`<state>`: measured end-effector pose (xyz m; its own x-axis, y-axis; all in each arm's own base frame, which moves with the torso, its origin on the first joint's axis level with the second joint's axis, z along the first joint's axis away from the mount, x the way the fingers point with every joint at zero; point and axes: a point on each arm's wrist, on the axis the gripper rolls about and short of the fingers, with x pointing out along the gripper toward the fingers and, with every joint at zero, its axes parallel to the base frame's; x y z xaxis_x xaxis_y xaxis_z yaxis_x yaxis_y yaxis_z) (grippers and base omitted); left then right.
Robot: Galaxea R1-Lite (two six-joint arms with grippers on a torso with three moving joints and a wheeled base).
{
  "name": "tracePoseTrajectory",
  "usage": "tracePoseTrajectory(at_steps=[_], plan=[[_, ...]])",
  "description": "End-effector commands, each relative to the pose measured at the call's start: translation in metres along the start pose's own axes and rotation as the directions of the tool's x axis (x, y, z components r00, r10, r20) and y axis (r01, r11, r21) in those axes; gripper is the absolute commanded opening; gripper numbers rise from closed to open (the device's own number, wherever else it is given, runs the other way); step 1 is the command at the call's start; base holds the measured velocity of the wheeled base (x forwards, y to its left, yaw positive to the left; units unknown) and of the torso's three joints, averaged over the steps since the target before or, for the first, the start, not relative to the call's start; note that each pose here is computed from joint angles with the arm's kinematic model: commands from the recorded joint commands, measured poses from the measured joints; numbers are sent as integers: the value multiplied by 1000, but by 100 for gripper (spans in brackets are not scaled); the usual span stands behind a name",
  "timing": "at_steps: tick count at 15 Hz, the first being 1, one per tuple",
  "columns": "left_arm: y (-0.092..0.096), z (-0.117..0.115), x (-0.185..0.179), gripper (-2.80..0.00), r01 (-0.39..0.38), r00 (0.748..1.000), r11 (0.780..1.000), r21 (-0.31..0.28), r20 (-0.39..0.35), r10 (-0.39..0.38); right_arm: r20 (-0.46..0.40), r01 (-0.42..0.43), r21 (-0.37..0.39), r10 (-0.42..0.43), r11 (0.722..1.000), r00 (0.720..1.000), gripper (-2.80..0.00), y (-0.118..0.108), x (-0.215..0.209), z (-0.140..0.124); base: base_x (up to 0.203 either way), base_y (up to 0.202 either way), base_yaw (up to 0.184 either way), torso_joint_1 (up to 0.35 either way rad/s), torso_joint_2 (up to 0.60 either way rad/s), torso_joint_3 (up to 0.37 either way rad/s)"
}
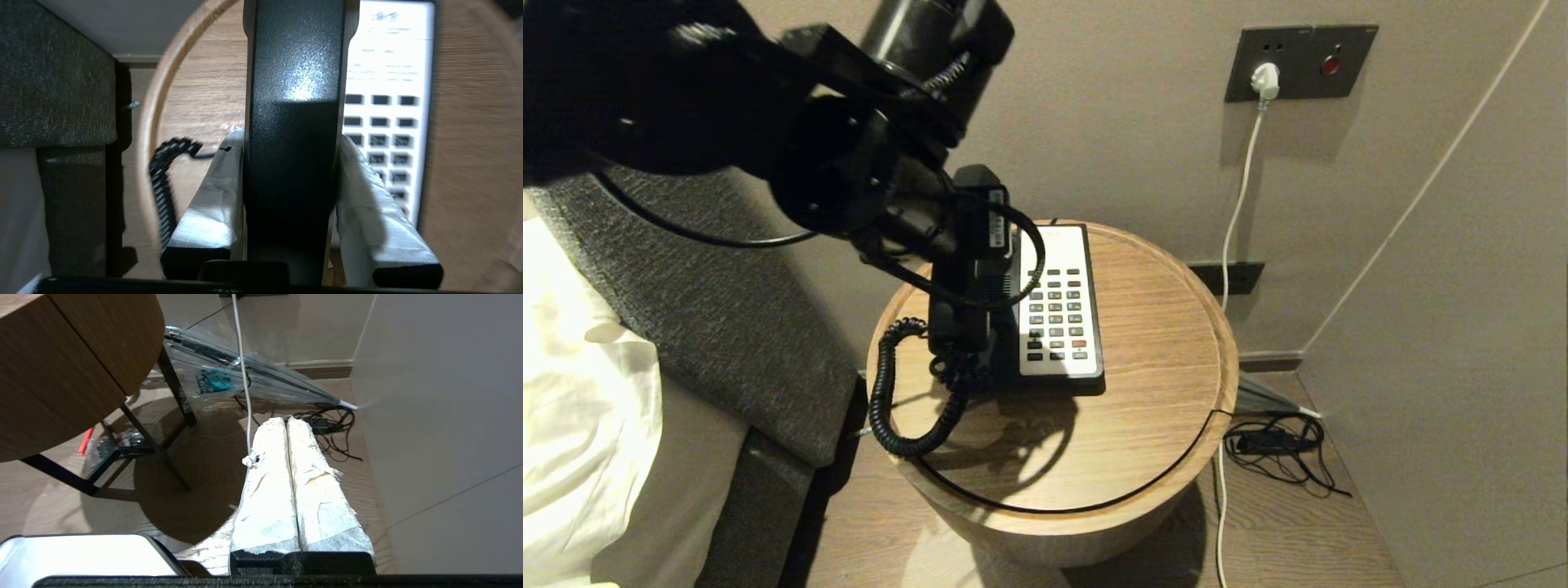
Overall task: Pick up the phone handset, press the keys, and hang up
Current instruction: Pick up the desk phone handset, then dial the number
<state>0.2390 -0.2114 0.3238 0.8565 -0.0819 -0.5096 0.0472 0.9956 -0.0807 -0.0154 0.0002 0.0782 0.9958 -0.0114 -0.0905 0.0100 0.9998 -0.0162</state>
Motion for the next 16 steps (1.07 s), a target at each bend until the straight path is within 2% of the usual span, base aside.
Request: tracePoseTrajectory(at_steps=[1,3,5,7,8,9,11,14,16], plan=[[25,13,-55,-280,57,995,997,-48,81,-53,-3,1,-5,-1,1000,1000,-280,0,0,0,0,0,0,0,0,0],[56,13,-102,-280,98,988,993,-67,127,-88,7,2,-13,-2,1000,1000,-280,0,-1,3,0,0,0,0,0,0],[88,5,-140,-280,124,980,990,-67,167,-112,71,4,4,-4,1000,997,-280,-1,-11,30,0,0,0,0,0,0],[116,-11,-166,-280,133,975,990,-47,185,-122,113,-4,62,-3,998,994,-280,-1,-35,87,0,0,0,0,0,0],[124,-20,-170,-280,130,977,991,-34,175,-122,104,-10,105,-1,994,995,-280,-2,-42,118,0,0,0,0,0,0],[130,-25,-173,-280,131,977,991,-27,171,-124,47,-12,153,5,988,999,-280,-2,-36,146,0,0,0,0,0,0],[134,-28,-177,-280,131,976,991,-32,178,-123,-121,4,233,25,973,992,-280,-3,5,194,0,0,0,0,0,0],[144,-36,-182,-280,145,975,988,-43,177,-136,-337,-23,293,126,956,933,-280,1,85,236,0,0,0,0,0,0],[147,-40,-182,-280,150,976,987,-50,168,-140,-417,-69,323,208,944,885,-280,10,134,250,0,0,0,0,0,0]])
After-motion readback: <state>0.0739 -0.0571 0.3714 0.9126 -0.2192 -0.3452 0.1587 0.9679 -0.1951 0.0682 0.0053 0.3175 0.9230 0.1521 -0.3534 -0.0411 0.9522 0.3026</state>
